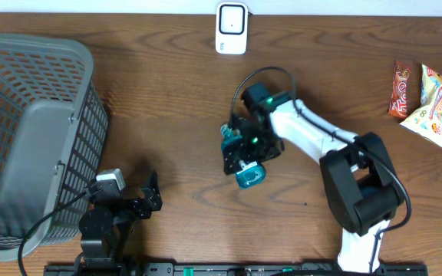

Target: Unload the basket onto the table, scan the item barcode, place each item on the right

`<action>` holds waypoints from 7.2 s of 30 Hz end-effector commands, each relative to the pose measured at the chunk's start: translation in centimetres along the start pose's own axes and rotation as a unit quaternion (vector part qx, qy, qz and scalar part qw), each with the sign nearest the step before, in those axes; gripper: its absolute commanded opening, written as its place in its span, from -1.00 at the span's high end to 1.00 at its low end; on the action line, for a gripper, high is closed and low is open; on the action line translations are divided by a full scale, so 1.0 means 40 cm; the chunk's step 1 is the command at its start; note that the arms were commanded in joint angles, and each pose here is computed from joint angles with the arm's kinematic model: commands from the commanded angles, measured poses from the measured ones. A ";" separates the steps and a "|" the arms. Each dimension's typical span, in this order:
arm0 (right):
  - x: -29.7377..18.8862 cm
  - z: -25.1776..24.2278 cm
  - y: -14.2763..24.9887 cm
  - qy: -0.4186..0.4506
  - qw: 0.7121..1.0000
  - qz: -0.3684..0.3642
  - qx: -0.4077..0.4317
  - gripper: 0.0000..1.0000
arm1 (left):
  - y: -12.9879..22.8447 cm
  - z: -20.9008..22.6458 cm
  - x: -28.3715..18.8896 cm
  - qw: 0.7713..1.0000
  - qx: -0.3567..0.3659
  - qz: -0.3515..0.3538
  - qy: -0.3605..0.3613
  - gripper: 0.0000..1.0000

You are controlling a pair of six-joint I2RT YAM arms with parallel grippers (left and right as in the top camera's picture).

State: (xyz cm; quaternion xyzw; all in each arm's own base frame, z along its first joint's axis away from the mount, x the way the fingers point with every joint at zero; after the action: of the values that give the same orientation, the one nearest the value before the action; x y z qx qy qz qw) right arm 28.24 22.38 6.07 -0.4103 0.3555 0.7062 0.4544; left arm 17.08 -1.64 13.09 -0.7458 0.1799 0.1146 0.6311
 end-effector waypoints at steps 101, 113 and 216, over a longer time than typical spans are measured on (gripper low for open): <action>0.072 -0.129 -0.090 0.118 0.985 0.030 -0.124 0.46 | 0.021 -0.001 0.006 1.000 0.005 0.016 0.005 -0.96; -0.040 -0.076 -0.158 0.276 0.957 -0.042 -0.084 0.97 | 0.021 -0.001 0.006 1.000 0.005 0.016 0.005 -0.96; 0.005 0.033 -0.267 0.181 0.975 -0.121 -0.049 0.98 | 0.021 -0.001 0.006 1.000 0.005 0.016 0.005 -0.96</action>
State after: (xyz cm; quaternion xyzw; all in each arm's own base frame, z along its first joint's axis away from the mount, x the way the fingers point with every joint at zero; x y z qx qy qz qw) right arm 37.26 27.93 6.37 -0.5999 0.3189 0.5801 0.4493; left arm 17.07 -1.64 13.08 -0.7458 0.1800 0.1148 0.6310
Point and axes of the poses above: each gripper's point midway between its finger pads, its own x axis out along the fingers, its own z axis along the line the jaws close on, y = z × x, the point moved 5 cm from there along -x, back along the fingers, and after that the axes turned 10 degrees about x, right-handed, at the moved point
